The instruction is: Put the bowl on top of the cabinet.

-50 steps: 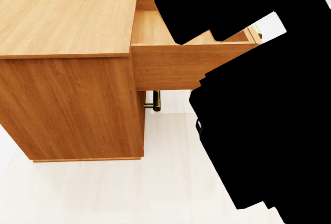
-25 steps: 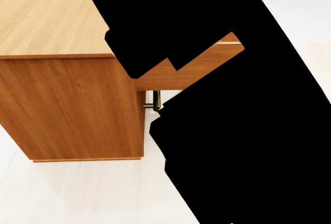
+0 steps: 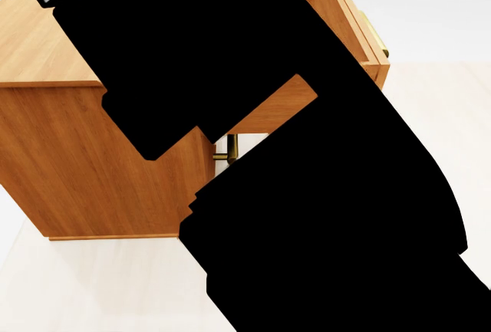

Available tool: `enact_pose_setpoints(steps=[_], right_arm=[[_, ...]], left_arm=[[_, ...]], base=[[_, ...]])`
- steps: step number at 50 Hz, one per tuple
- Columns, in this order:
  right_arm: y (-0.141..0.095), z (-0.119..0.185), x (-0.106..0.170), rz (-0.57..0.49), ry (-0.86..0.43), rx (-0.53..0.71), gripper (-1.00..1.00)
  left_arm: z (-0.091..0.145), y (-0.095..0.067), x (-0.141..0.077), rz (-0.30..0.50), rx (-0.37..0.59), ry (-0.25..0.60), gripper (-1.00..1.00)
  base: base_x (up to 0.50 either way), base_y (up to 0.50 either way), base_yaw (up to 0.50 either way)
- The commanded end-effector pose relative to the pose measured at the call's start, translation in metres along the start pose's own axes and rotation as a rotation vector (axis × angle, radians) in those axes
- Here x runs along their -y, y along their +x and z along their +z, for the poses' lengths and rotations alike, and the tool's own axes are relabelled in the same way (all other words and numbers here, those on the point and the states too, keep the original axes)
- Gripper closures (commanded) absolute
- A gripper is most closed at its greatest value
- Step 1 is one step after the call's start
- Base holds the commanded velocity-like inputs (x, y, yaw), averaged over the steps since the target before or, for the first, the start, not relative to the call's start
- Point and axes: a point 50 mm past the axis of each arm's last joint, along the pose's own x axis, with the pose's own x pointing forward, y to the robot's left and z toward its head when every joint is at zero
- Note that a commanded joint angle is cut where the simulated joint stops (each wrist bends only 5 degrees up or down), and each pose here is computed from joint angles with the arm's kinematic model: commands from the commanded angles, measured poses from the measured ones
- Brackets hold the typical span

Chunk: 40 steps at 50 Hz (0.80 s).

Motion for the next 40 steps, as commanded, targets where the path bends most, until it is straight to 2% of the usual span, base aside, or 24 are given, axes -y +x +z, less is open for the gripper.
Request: enact_pose_setpoints(steps=[1, 5, 23, 40], right_arm=[[0.002, 0.007, -0.002, -0.018, -0.028, 0.008, 0.96], [0.002, 0.008, -0.003, -0.033, 0.007, 0.020, 0.95], [0.002, 0.023, -0.002, -0.061, -0.036, 0.053, 0.95], [0.001, 0.024, 0.001, -0.081, -0.044, 0.053, 0.97]], left_arm=[[0.001, 0.001, 0.000, -0.001, 0.004, -0.003, -1.00], [0.001, 0.001, -0.001, 0.003, 0.004, -0.011, -1.00], [0.000, 0.000, 0.000, 0.001, -0.005, -0.020, -1.00], [0.001, 0.001, 0.000, -0.002, 0.003, -0.014, -1.00]], base=[[0.00, 0.00, 0.00], [0.00, 0.00, 0.00], [0.00, 0.00, 0.00], [0.00, 0.00, 0.00]])
